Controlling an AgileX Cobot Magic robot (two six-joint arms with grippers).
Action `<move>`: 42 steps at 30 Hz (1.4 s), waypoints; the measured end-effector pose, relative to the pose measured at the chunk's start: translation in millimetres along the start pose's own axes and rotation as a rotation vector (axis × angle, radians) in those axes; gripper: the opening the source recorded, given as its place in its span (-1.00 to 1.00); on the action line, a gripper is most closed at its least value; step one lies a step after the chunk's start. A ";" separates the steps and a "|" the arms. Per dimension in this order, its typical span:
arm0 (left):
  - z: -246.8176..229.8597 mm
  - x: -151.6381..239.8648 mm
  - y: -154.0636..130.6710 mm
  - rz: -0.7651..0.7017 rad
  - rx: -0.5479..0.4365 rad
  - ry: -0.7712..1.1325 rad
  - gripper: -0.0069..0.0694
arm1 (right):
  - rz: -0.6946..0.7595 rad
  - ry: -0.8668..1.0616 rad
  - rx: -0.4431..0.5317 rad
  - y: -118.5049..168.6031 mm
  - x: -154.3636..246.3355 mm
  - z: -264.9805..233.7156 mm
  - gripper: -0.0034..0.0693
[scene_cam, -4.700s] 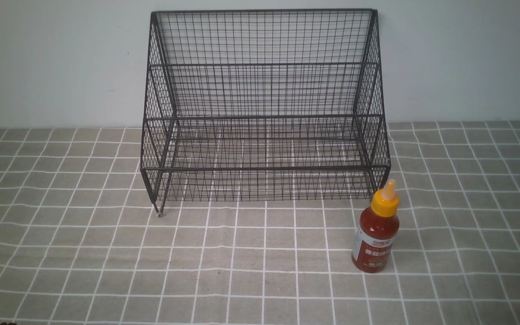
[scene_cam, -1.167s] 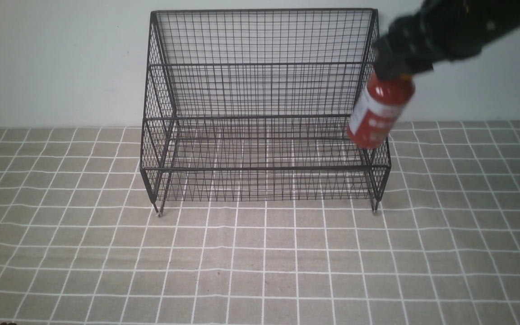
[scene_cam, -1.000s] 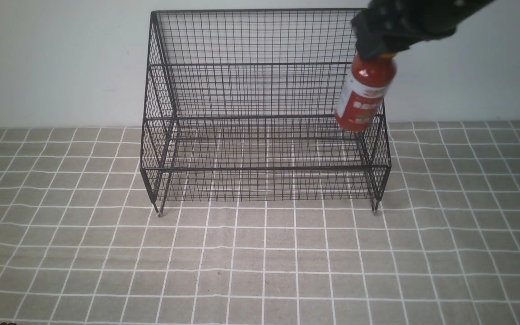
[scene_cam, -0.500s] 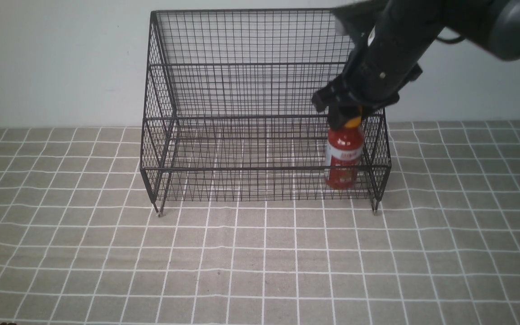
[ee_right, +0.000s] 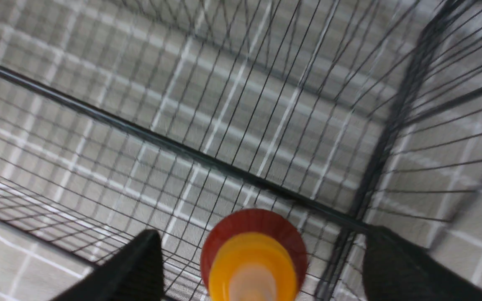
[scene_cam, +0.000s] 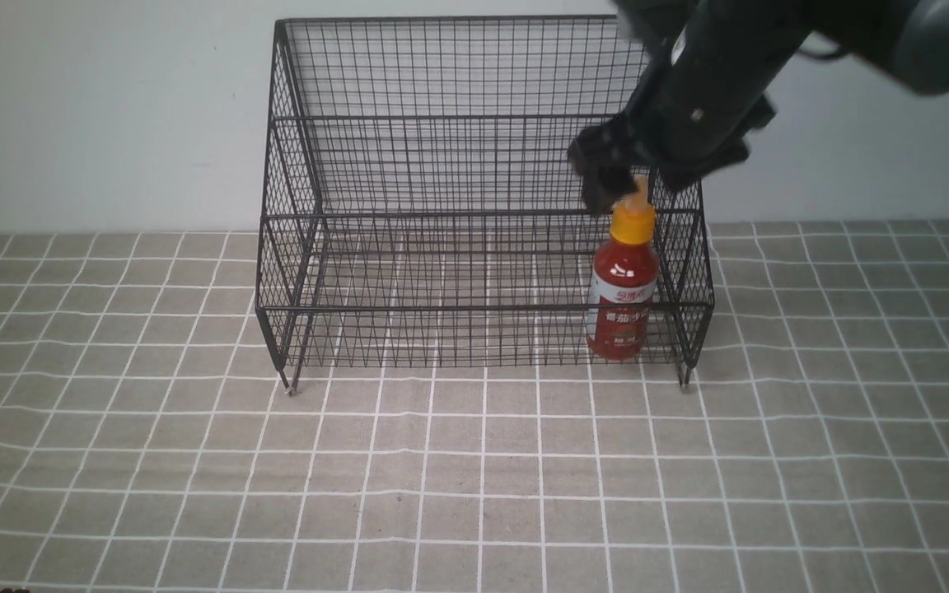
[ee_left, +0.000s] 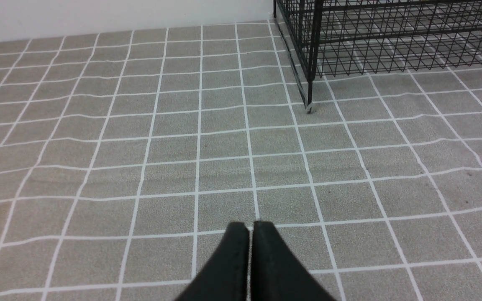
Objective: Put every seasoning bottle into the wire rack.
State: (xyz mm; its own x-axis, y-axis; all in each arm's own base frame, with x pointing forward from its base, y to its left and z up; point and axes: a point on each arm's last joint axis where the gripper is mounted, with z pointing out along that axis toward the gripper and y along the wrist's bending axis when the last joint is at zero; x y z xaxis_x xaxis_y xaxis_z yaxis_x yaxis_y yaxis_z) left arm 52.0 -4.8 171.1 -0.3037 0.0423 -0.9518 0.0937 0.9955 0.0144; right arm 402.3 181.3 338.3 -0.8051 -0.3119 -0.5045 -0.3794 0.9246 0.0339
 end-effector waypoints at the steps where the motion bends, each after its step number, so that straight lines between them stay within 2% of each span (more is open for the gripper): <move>1: 0.0 0.0 0.0 0.000 0.000 0.000 -0.84 | -0.002 -0.044 -0.003 0.4 -1.2 -21.9 0.78; 5: 0.0 0.0 0.0 0.000 0.000 0.000 -0.84 | -0.004 -0.203 -0.013 1.6 3.1 -101.9 0.71; 10: 0.0 0.0 0.0 0.000 0.000 0.000 -0.84 | -0.010 -0.460 0.005 -0.6 38.1 -227.2 0.26; 11: 0.0 0.0 0.0 0.000 0.000 0.000 -0.84 | -0.010 -0.508 0.012 -1.7 47.6 -248.5 0.15; 12: 0.0 0.0 0.0 0.000 0.000 0.000 -0.84 | -0.010 -0.518 0.011 -1.7 50.2 -253.1 0.12; 14: 0.0 0.0 0.0 0.000 0.000 0.000 -0.84 | 0.003 -0.625 0.034 -5.1 80.9 -300.7 -0.08; 15: 0.0 0.0 0.0 0.000 0.000 0.000 -0.84 | 0.022 -0.698 0.054 -8.6 115.7 -334.3 -0.31; 17: 0.0 0.0 0.0 0.000 0.000 0.000 -0.84 | 0.056 -0.754 0.064 -12.6 164.6 -359.8 -0.51; 18: 0.0 0.0 0.0 0.000 0.000 0.000 -0.84 | 0.058 -0.745 0.065 -13.0 168.5 -356.9 -0.54; 20: 0.0 0.0 0.0 0.000 0.000 0.000 -0.84 | 0.080 -0.846 0.050 -15.8 224.8 -369.6 -0.71; 23: 0.0 0.0 0.0 0.000 0.000 0.000 -0.84 | 0.080 -0.986 0.038 -17.0 264.8 -360.5 -0.86; 25: 0.0 0.0 0.0 0.000 0.000 0.000 -0.84 | 0.068 -1.191 0.007 -17.2 308.1 -348.3 -0.92; 26: 0.0 0.0 0.0 0.000 0.000 0.000 -0.84 | 0.066 -1.229 -0.001 -17.1 315.6 -345.4 -0.92; 27: 0.0 0.0 0.0 0.000 0.000 0.000 -0.84 | 0.071 -1.376 -0.040 -16.8 344.3 -334.2 -0.93; 29: 0.0 0.0 0.0 0.000 0.000 0.000 -0.84 | 0.084 -1.543 -0.093 -16.9 377.3 -321.5 -0.93; 32: 0.0 0.0 0.0 0.000 0.000 0.000 -0.84 | 0.090 -1.597 -0.123 -16.8 388.4 -293.7 -0.93; 35: 0.0 0.0 0.0 0.000 0.000 0.000 -0.84 | 0.092 -1.551 -0.121 -16.7 383.3 -272.4 -0.93; 42: 0.0 0.0 0.0 0.000 0.000 0.000 -0.84 | 0.088 -1.492 -0.105 -17.1 380.3 -254.2 -0.93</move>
State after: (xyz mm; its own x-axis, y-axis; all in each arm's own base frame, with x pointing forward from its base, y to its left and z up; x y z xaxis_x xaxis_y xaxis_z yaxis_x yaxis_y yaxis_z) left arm 52.0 -4.8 171.1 -0.3037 0.0423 -0.9518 0.0937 0.9955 0.0144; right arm -13.3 -8.7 365.2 0.3422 0.3064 -0.8883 -0.4381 0.8883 0.1376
